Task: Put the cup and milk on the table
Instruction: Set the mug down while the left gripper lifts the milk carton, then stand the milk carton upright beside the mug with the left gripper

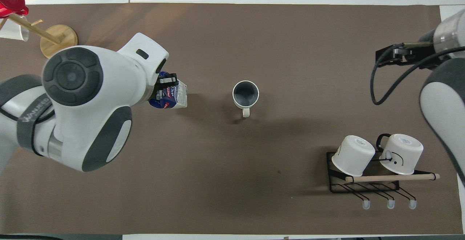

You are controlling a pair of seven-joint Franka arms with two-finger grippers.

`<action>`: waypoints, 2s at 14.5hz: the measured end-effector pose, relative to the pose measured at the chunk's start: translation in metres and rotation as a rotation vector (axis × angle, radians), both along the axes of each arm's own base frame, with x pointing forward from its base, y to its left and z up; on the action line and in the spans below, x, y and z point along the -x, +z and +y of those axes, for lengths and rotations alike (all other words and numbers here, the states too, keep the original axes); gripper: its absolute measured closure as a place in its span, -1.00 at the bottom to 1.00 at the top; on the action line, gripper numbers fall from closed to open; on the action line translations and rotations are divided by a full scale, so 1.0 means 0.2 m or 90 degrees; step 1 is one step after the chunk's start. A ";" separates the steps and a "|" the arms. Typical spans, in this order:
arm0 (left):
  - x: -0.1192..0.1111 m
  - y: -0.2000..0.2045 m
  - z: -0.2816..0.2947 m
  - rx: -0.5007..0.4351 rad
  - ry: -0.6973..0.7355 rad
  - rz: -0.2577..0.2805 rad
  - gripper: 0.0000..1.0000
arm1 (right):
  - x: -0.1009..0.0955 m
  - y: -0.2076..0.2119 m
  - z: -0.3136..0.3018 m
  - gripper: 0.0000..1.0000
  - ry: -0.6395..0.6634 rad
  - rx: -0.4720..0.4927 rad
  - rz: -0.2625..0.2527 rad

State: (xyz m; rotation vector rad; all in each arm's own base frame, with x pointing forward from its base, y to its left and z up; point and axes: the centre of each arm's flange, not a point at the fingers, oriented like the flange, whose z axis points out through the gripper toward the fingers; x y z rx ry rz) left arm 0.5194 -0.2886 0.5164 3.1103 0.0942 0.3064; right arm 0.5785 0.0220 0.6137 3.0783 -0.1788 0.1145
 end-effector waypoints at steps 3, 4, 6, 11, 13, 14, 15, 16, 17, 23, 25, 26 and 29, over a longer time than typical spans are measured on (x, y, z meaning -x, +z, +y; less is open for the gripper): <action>-0.02 -0.05 -0.15 -0.003 0.006 -0.001 0.20 | 0.07 0.14 -0.10 -1.00 -0.059 -0.021 0.023; -0.03 -0.07 -0.19 -0.004 0.008 -0.003 0.20 | 0.08 0.15 -0.11 -1.00 -0.074 -0.022 0.026; -0.03 -0.12 -0.29 -0.010 0.002 0.002 0.20 | 0.08 0.14 -0.10 -1.00 -0.082 -0.023 0.031; 0.00 -0.20 -0.40 -0.015 -0.004 0.008 0.20 | 0.10 0.12 -0.06 -1.00 -0.057 -0.021 0.050; 0.01 -0.21 -0.43 -0.012 -0.001 0.007 0.20 | 0.11 0.12 -0.08 -1.00 -0.032 -0.019 0.063; 0.01 -0.22 -0.45 -0.012 -0.001 0.008 0.20 | 0.11 0.11 -0.07 -1.00 -0.025 -0.019 0.072; 0.02 -0.23 -0.45 -0.013 -0.001 0.010 0.20 | 0.12 0.11 -0.06 -1.00 -0.019 -0.018 0.076; 0.02 -0.25 -0.46 -0.015 -0.001 0.012 0.20 | 0.12 0.11 -0.06 -1.00 -0.016 -0.018 0.076; 0.02 -0.26 -0.46 -0.016 -0.002 0.014 0.20 | 0.12 0.11 -0.05 -1.00 -0.012 -0.018 0.077; 0.02 -0.26 -0.48 -0.011 -0.006 0.009 0.20 | 0.13 0.06 -0.10 -1.00 -0.010 -0.017 0.093; 0.02 -0.27 -0.48 -0.011 -0.007 0.008 0.20 | 0.14 0.06 -0.11 -1.00 -0.010 -0.017 0.094; 0.02 -0.28 -0.49 -0.012 -0.007 0.009 0.20 | 0.14 0.06 -0.10 -1.00 -0.007 -0.017 0.092; 0.02 -0.28 -0.48 -0.012 -0.006 0.010 0.20 | 0.14 0.09 -0.06 -1.00 0.002 -0.017 0.081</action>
